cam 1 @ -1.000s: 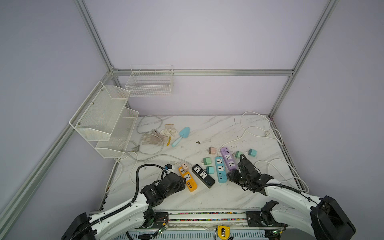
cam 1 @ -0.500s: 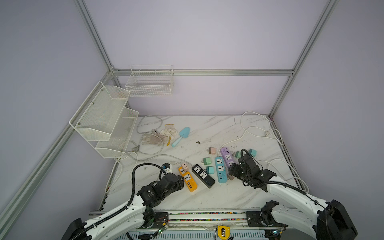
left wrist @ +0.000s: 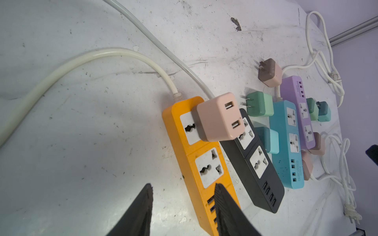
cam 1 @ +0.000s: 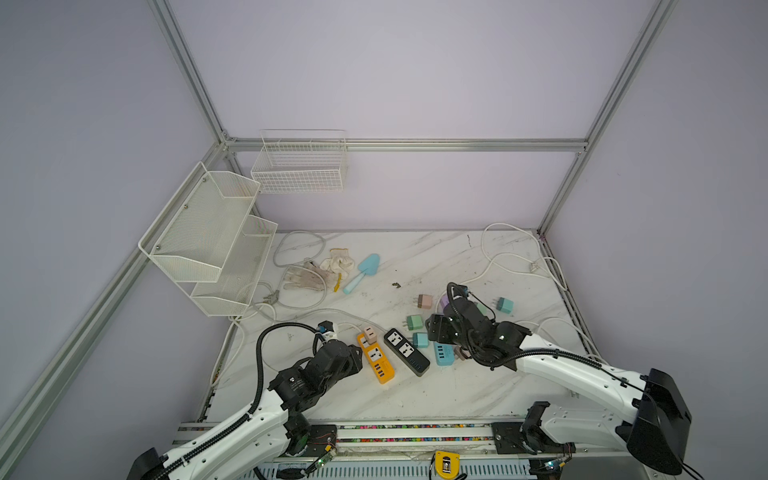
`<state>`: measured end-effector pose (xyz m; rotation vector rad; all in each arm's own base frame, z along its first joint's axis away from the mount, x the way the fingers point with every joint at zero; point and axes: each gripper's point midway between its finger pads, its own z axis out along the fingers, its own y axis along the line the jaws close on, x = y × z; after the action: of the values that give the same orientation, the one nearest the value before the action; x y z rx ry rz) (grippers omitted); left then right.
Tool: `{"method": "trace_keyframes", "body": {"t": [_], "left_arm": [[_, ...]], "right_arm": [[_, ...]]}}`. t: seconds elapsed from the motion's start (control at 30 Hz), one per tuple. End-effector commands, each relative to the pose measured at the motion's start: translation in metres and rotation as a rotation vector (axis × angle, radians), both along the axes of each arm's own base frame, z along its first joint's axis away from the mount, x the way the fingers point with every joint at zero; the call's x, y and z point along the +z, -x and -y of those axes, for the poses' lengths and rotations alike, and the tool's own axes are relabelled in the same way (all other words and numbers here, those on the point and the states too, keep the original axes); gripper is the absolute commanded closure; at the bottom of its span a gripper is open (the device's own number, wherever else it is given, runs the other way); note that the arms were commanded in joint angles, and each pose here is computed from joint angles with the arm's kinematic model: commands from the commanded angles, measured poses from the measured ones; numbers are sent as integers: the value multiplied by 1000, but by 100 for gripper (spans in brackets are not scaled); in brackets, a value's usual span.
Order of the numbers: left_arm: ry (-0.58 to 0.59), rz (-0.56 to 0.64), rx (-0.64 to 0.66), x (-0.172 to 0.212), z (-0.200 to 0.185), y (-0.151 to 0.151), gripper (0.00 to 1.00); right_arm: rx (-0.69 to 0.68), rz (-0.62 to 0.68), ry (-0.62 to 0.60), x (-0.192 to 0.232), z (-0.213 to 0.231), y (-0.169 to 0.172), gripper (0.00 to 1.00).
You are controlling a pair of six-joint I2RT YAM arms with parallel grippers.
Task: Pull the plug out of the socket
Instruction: 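Move the right gripper back over the remaining pink plug in the orange strip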
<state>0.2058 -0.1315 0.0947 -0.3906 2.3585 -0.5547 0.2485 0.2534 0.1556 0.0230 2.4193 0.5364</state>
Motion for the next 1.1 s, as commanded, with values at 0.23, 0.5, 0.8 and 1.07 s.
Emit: {"method": "trace_keyframes", "body": {"t": [0.23, 0.5, 0.8, 1.07], "left_arm": [[29, 50, 4, 23, 3, -17, 50], [74, 33, 10, 8, 6, -27, 52], [146, 7, 21, -9, 8, -31, 55], [156, -28, 46, -25, 2, -36, 57]], "right_arm": [[197, 110, 108, 3, -95, 15, 19], [309, 123, 144, -13, -142, 30, 19], [339, 76, 214, -46, -157, 30, 22], [332, 49, 245, -63, -168, 26, 28]]}}
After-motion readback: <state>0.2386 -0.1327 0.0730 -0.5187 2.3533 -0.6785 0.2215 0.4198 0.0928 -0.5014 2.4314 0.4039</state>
